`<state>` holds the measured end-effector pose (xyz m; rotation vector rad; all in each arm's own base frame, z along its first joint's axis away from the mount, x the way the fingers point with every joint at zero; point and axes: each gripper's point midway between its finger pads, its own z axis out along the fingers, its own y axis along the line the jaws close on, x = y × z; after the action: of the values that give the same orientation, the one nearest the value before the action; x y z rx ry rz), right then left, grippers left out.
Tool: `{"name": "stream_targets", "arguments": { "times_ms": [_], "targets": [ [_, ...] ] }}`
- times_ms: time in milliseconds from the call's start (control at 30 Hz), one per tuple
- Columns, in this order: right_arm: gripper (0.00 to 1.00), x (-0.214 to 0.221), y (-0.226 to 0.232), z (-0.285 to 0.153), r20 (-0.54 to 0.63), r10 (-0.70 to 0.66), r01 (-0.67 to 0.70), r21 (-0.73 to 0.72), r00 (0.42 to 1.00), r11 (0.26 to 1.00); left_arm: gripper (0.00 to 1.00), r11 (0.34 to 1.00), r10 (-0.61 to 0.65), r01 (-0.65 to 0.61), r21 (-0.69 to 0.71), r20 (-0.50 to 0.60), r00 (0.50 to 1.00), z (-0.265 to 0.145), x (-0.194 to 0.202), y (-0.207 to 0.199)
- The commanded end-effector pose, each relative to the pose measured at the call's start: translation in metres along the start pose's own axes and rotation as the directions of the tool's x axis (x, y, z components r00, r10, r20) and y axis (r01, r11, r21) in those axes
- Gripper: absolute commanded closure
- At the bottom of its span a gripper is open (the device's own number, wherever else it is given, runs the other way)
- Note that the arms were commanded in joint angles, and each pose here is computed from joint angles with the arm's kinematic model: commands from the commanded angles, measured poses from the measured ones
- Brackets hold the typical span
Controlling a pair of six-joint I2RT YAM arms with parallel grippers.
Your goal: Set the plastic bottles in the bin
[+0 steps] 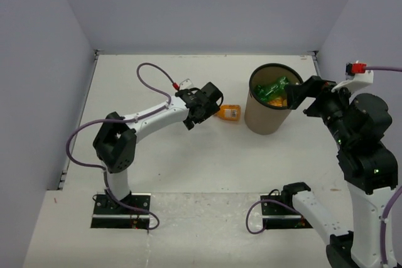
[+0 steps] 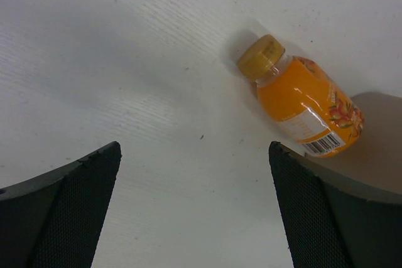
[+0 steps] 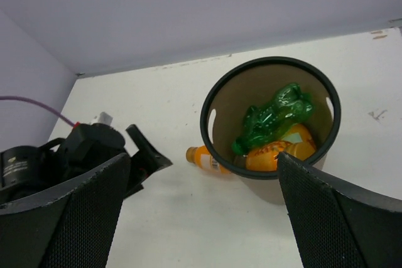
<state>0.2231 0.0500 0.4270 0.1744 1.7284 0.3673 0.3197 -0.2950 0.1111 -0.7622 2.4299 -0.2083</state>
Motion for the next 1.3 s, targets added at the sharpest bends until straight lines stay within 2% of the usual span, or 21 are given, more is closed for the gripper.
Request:
{"name": "stream_targets", "arguments": {
  "times_ms": [0, 100, 233, 333, 800, 1033, 1100, 1233, 1267],
  "targets": [
    [0.01, 0.016, 0.019, 0.011, -0.058, 0.015, -0.021, -0.115, 0.998, 0.993, 0.0, 0.987, -0.134, 0.143, 0.066, -0.124, 0.983, 0.003, 0.025, -0.041],
    [0.01, 0.026, 0.027, 0.009, -0.083, 0.011, -0.026, -0.172, 0.996, 0.985, 0.0, 0.97, -0.229, 0.238, 0.045, -0.147, 0.962, 0.019, 0.021, -0.052],
    [0.01, 0.031, 0.027, 0.004, -0.079, 0.008, -0.023, -0.185, 0.997, 0.982, 0.0, 0.926, -0.36, 0.377, 0.026, -0.236, 0.902, 0.039, 0.027, -0.06],
    [0.01, 0.03, 0.029, 0.0, -0.068, 0.007, -0.021, -0.198, 0.998, 0.98, 0.0, 0.903, -0.403, 0.425, 0.065, -0.219, 0.889, 0.048, 0.02, -0.077],
    [0.01, 0.041, 0.034, 0.009, -0.102, -0.012, -0.012, -0.232, 0.995, 0.973, 0.0, 0.88, -0.415, 0.456, 0.134, -0.25, 0.875, 0.071, 0.027, -0.107],
    [0.01, 0.043, 0.034, 0.009, -0.099, -0.015, -0.009, -0.233, 0.995, 0.972, 0.01, 0.891, -0.415, 0.449, 0.07, -0.273, 0.868, 0.09, 0.041, -0.111],
    [0.01, 0.044, 0.034, 0.009, -0.096, -0.015, -0.008, -0.236, 0.995, 0.972, 0.05, 0.896, -0.41, 0.441, 0.05, -0.285, 0.866, 0.099, 0.05, -0.109],
    [0.01, 0.044, 0.032, 0.008, -0.089, -0.021, 0.0, -0.229, 0.996, 0.973, 0.28, 0.909, -0.392, 0.417, 0.027, -0.288, 0.874, 0.103, 0.055, -0.099],
    [0.01, 0.044, 0.032, 0.008, -0.084, -0.024, 0.004, -0.227, 0.996, 0.974, 0.5, 0.912, -0.385, 0.409, 0.028, -0.284, 0.878, 0.101, 0.054, -0.096]
  ]
}}
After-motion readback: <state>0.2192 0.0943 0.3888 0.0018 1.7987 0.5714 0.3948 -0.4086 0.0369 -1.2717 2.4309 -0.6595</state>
